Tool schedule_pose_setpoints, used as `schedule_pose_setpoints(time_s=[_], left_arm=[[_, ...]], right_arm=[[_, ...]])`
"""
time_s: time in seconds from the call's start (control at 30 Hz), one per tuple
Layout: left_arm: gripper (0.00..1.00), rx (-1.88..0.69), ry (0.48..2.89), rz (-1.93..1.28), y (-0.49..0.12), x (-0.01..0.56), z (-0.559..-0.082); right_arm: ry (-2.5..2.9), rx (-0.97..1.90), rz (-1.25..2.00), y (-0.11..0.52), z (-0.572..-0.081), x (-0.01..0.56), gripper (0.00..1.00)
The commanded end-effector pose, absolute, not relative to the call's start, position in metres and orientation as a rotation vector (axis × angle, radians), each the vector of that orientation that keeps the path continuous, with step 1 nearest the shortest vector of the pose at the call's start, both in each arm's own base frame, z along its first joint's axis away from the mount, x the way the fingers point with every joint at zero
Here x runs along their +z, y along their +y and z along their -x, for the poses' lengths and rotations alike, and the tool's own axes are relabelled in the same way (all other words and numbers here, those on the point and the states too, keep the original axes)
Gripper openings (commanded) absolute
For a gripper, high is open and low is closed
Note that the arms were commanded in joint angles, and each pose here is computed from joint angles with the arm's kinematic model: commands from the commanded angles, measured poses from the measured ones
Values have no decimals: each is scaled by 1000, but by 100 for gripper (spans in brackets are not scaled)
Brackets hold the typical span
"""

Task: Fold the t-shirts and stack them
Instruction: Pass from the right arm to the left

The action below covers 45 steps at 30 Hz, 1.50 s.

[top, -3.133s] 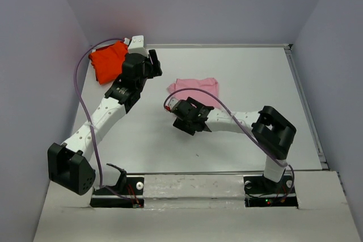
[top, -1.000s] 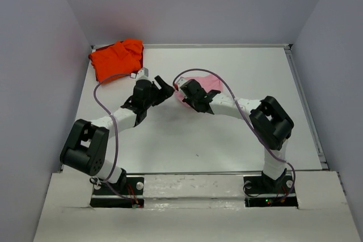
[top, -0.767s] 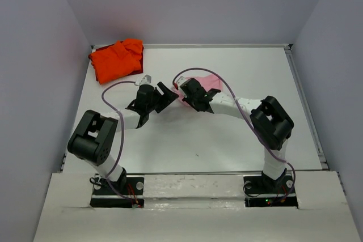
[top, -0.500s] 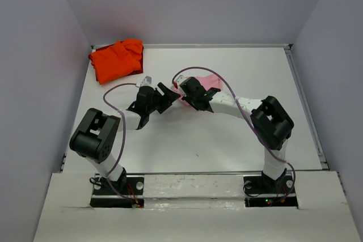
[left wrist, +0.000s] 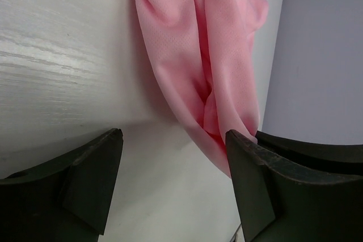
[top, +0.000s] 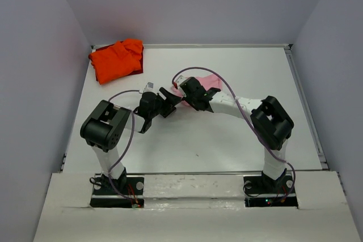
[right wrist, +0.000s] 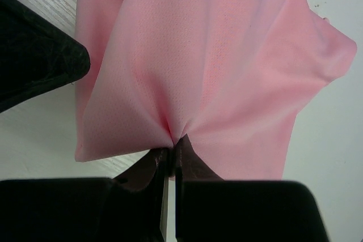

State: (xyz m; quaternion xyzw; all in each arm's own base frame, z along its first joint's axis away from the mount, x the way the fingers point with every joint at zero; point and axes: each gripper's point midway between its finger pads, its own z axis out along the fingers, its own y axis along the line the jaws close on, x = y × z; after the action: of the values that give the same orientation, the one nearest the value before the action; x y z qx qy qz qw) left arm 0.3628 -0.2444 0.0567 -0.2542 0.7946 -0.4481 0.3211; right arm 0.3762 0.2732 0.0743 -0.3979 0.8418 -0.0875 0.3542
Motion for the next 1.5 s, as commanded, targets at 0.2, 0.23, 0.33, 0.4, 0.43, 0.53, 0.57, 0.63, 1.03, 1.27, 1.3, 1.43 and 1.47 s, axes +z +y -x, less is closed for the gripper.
schedule_pose_setpoints(time_s=[0.2, 0.23, 0.33, 0.4, 0.43, 0.53, 0.57, 0.63, 1.03, 1.27, 1.3, 1.43, 1.47], left_arm=[[82, -1323, 1917, 656, -256, 70, -368], [82, -1343, 1890, 652, -256, 72, -365], [82, -1374, 1836, 662, -254, 77, -364], [82, -1400, 1807, 660, -254, 82, -364], [82, -1404, 1803, 658, -255, 83, -365], [82, -1430, 1770, 670, -255, 89, -367], [82, -1423, 1764, 667, -254, 91, -368], [82, -1406, 1778, 667, -254, 89, -369], [82, -1365, 1795, 639, -262, 93, -391], [82, -1374, 1818, 631, -274, 86, -407], [82, -1382, 1824, 633, -276, 85, -408], [82, -1388, 1850, 621, -280, 81, -408], [82, -1369, 1877, 621, -280, 77, -406]], right_arm=[[2154, -183, 1010, 283, -382, 87, 0], [2156, -181, 1015, 283, -381, 86, 0], [2157, -180, 1017, 282, -381, 86, 0], [2160, -173, 1019, 283, -380, 85, 0], [2162, -171, 1019, 283, -380, 85, 0], [2174, -165, 1021, 283, -377, 83, 0], [2177, -166, 1021, 282, -376, 82, 0], [2182, -158, 1016, 281, -374, 82, 0], [2221, -131, 1028, 282, -362, 69, 0], [2218, -146, 1027, 280, -362, 70, 0], [2219, -147, 1028, 279, -362, 69, 0], [2216, -153, 1028, 279, -363, 70, 0], [2212, -154, 1024, 279, -364, 72, 0]])
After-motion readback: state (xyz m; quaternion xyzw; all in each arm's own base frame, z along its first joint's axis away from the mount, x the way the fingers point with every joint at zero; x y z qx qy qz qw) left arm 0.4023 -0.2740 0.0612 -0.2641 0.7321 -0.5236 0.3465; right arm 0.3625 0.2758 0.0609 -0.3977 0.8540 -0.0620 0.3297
